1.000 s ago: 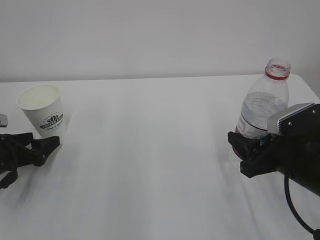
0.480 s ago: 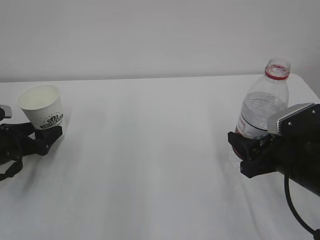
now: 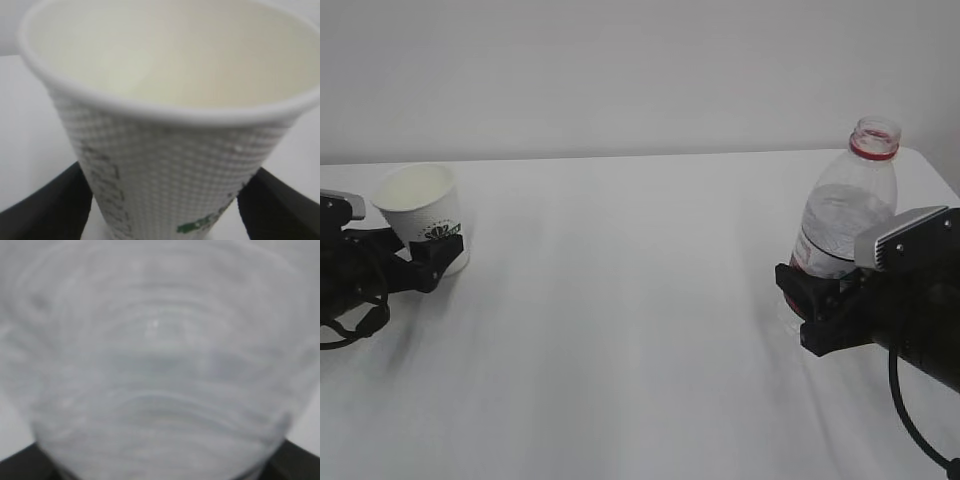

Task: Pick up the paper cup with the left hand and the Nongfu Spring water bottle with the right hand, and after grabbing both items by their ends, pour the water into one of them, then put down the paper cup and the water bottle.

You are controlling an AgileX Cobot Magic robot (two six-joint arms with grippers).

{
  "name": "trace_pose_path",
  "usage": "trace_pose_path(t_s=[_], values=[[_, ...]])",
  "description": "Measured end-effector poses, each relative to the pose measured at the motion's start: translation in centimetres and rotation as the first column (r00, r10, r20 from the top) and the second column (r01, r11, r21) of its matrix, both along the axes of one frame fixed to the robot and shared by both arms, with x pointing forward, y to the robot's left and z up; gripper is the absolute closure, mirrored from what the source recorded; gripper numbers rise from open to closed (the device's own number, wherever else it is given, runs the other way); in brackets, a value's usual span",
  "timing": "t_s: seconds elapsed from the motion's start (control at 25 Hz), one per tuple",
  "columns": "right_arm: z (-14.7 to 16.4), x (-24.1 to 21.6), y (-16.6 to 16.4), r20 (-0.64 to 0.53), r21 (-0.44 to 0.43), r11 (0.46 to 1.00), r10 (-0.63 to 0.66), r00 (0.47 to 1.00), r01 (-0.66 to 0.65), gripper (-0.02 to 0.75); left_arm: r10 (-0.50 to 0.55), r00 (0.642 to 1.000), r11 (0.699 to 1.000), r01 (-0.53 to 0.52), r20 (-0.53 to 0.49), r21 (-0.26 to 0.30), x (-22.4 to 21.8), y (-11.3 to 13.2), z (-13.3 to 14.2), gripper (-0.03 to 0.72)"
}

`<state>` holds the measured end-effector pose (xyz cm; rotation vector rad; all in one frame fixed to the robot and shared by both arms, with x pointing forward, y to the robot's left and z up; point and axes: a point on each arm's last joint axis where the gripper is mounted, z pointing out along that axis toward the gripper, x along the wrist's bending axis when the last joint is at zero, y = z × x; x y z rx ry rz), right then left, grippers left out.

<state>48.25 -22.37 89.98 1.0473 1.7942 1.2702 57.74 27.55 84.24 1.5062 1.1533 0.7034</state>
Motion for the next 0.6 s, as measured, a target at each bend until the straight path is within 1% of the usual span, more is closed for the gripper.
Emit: trace_pose_path(t_s=[0.36, 0.6], values=[[0.0, -0.01, 0.03, 0.0, -0.001, 1.0, 0.004, 1.0, -0.004, 0.239, 0.012, 1.0, 1.0, -0.012, -0.014, 0.001, 0.03, 0.06, -0.4, 0.052], [0.0, -0.01, 0.03, 0.0, -0.001, 1.0, 0.004, 1.0, -0.004, 0.239, 0.011, 1.0, 1.0, -0.011, -0.013, 0.0, 0.01, 0.05, -0.54, 0.093]])
